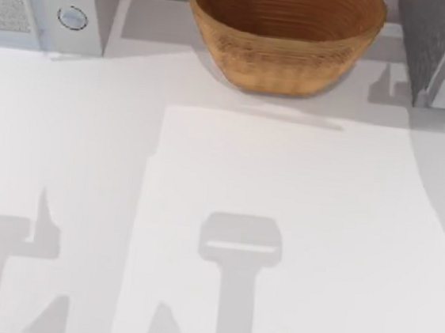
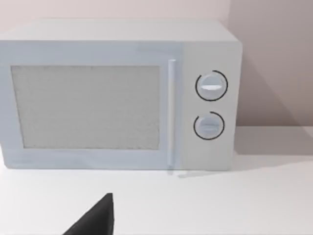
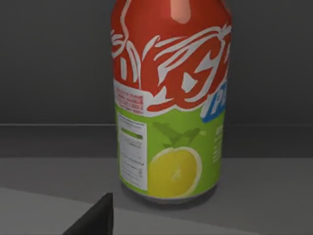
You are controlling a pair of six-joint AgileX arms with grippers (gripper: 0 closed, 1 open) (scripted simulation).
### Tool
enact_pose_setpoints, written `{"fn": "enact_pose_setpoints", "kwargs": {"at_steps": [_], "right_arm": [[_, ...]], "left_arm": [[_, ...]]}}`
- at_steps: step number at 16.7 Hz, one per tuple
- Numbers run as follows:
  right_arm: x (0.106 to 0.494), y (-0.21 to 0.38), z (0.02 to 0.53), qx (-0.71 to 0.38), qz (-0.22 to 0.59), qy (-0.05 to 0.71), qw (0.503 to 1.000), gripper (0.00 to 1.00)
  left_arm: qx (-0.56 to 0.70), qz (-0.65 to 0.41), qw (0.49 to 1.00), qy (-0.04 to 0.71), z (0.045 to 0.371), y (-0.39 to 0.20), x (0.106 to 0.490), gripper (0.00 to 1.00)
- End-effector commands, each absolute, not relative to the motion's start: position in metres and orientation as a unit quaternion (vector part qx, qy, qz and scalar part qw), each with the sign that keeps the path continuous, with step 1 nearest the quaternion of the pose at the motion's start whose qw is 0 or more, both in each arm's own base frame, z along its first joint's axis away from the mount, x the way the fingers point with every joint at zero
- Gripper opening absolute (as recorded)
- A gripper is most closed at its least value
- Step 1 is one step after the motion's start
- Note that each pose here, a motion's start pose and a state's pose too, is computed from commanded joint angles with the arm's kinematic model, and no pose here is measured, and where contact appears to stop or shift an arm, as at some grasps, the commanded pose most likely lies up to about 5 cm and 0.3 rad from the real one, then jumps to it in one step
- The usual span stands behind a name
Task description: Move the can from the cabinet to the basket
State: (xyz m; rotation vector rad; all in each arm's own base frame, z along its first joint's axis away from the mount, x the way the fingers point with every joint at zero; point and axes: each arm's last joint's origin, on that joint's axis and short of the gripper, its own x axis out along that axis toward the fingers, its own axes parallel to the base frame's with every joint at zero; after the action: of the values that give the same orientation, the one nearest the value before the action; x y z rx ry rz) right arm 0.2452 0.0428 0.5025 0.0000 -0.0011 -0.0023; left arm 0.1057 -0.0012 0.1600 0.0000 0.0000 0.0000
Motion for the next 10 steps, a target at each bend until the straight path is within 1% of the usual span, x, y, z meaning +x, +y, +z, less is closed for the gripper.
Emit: {"fn": "enact_pose_setpoints", "kwargs": {"at_steps": [3, 10], "right_arm": [[0.2558, 0.0471, 0.5097, 0.000, 0.000, 0.000, 1.000, 1.00], [0.2602, 0.0478, 0.5097, 0.000, -0.002, 0.000, 1.000, 1.00]], "left_arm": [[0.000, 0.000, 1.000, 0.000, 0.1600, -0.0012, 0.1057, 1.00], [0.000, 0.000, 1.000, 0.000, 0.1600, -0.0012, 0.1057, 1.00]]}}
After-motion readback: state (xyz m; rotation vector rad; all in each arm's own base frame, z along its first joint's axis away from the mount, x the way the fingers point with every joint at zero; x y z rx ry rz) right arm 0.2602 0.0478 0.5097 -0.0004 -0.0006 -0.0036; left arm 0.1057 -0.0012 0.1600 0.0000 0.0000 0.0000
